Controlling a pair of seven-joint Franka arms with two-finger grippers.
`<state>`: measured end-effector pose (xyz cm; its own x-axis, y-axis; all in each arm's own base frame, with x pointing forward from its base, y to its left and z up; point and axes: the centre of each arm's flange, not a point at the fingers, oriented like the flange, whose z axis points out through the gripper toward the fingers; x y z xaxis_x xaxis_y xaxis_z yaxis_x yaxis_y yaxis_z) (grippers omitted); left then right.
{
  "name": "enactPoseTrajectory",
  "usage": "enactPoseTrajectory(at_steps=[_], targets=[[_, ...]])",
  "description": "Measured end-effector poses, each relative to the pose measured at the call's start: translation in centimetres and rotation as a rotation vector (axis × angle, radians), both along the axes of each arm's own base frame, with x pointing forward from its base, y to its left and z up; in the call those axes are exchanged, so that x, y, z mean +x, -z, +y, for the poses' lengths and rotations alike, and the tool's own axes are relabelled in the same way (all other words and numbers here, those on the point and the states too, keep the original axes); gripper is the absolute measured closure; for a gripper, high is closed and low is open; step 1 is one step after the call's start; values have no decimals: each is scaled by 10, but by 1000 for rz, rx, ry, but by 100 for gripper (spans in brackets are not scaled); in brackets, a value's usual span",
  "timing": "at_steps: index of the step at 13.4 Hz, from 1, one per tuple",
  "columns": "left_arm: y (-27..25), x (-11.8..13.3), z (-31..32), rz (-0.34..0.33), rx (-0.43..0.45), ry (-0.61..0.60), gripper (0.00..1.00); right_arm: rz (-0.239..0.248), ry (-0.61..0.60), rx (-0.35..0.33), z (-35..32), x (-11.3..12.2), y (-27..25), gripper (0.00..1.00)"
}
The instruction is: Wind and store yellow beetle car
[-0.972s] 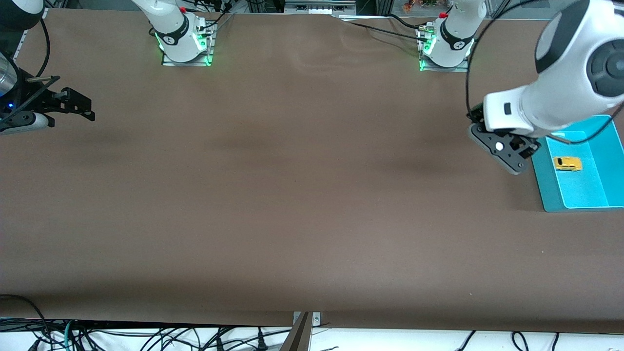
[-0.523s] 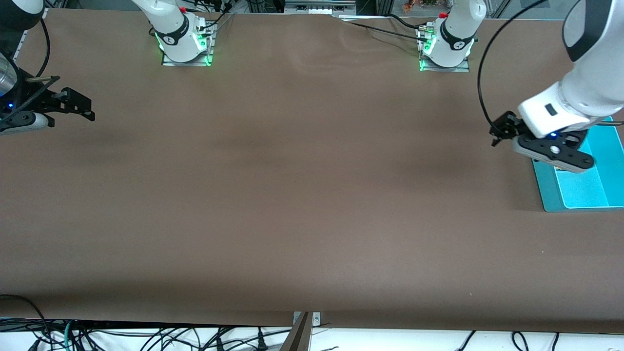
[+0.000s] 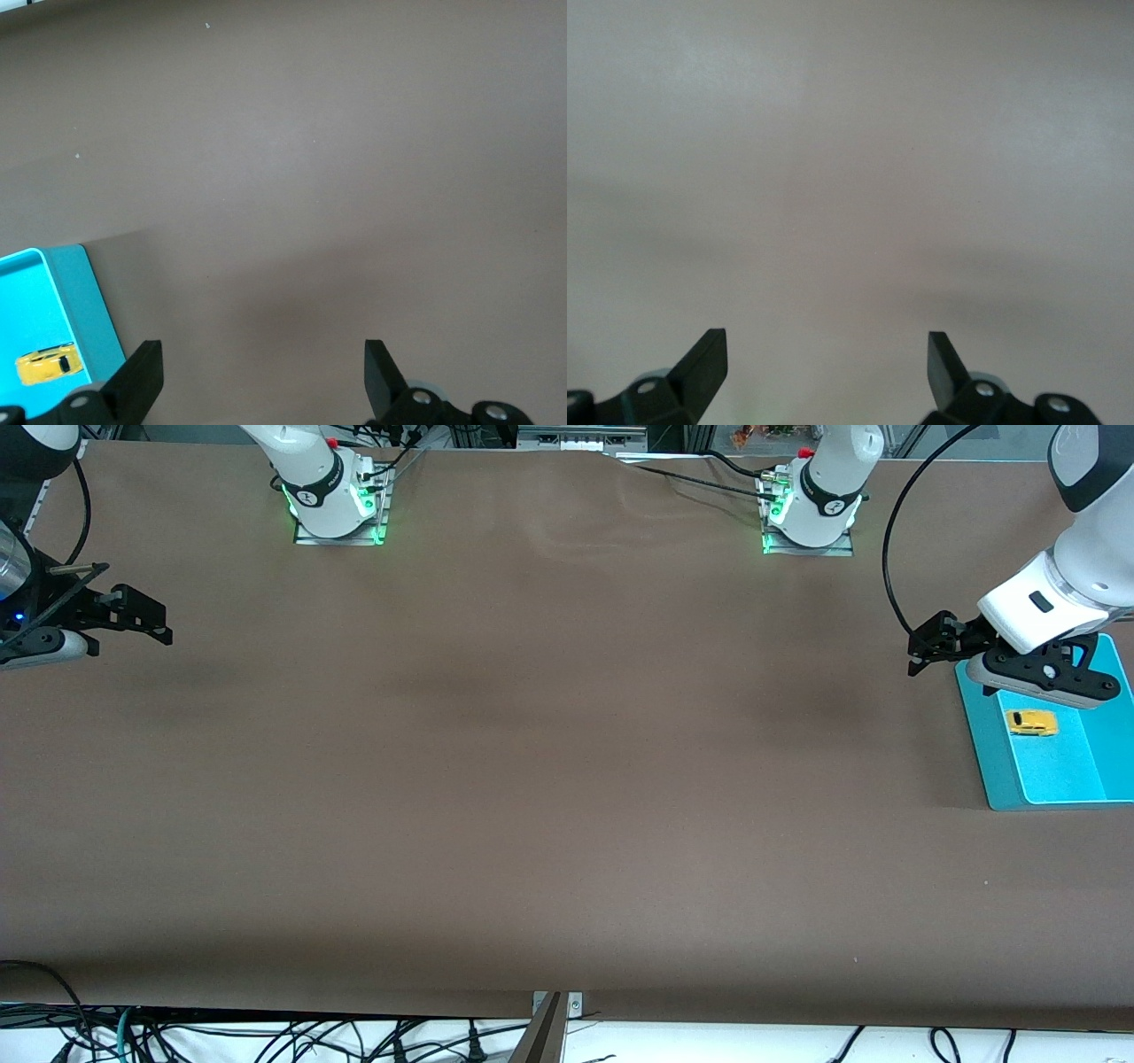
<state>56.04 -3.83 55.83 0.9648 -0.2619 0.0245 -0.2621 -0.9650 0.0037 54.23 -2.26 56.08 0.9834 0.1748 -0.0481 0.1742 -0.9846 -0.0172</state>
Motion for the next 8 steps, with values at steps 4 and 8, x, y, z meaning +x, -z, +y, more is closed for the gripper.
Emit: enactPoseTrajectory(at_steps=[4, 8], targets=[[-13, -1, 0, -15, -3, -5, 0, 0, 0, 0, 0, 0, 0, 0], [-16, -8, 4, 39, 0, -95, 0, 0, 0, 0, 0, 0, 0, 0]])
